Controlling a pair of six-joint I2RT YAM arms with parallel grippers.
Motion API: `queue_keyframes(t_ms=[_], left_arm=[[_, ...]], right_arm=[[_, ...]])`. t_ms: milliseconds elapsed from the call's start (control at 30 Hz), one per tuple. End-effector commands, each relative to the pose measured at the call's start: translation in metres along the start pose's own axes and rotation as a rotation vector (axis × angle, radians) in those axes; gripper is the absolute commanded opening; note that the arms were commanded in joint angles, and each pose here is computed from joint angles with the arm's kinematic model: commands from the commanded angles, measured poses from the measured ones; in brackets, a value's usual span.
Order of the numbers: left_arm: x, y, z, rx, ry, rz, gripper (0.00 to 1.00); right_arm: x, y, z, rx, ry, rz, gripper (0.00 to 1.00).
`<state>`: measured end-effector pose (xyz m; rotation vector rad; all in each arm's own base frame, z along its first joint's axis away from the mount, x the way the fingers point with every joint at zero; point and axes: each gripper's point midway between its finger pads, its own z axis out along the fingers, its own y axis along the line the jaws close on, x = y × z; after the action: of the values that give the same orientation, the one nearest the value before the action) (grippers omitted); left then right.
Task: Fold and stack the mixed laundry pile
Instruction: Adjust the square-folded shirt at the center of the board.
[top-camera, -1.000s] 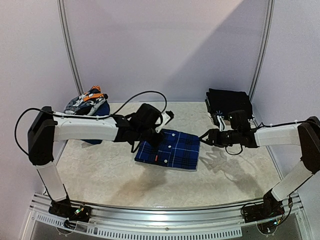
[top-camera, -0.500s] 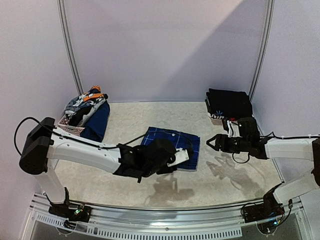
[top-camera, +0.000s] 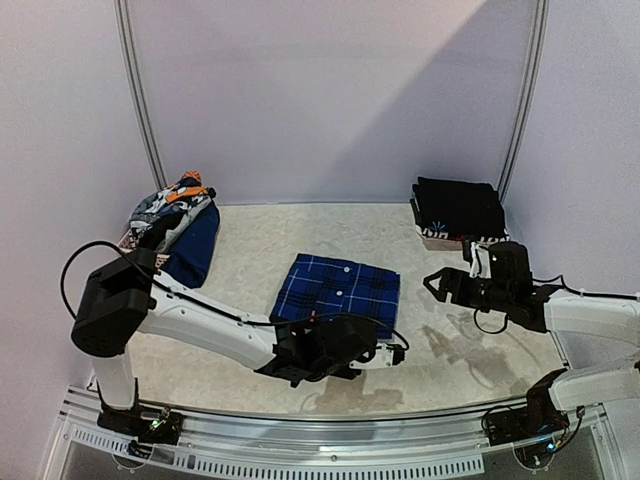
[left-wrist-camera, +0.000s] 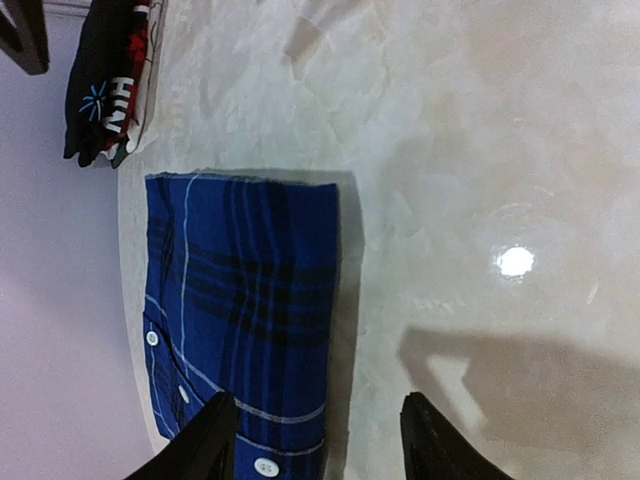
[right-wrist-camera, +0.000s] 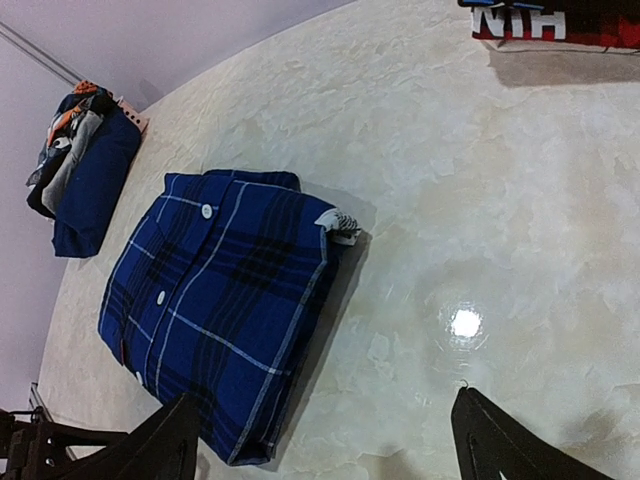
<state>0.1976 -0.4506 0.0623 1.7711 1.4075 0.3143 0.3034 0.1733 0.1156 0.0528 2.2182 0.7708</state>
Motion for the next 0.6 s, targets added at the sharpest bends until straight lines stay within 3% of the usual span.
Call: queue_keyframes(t_ms=[0,233,567], left_arm=[[-0.004,-0.020,0.011,0.073,0.011,0.064,0.56],[-0.011,-0.021,0.032,0.063,0.015,0.098,0.55],[-0.013,-0.003,0.058,0.039,0.023,0.110,0.44]], right_arm=[[0.001,-0.014,-0.006,0.058,-0.027,0.012,0.91],[0.004,-0.018,-0.007,0.067,-0.027,0.009,0.93],[0.005,-0.020,-0.008,0.074,-0.025,-0.009,0.93]])
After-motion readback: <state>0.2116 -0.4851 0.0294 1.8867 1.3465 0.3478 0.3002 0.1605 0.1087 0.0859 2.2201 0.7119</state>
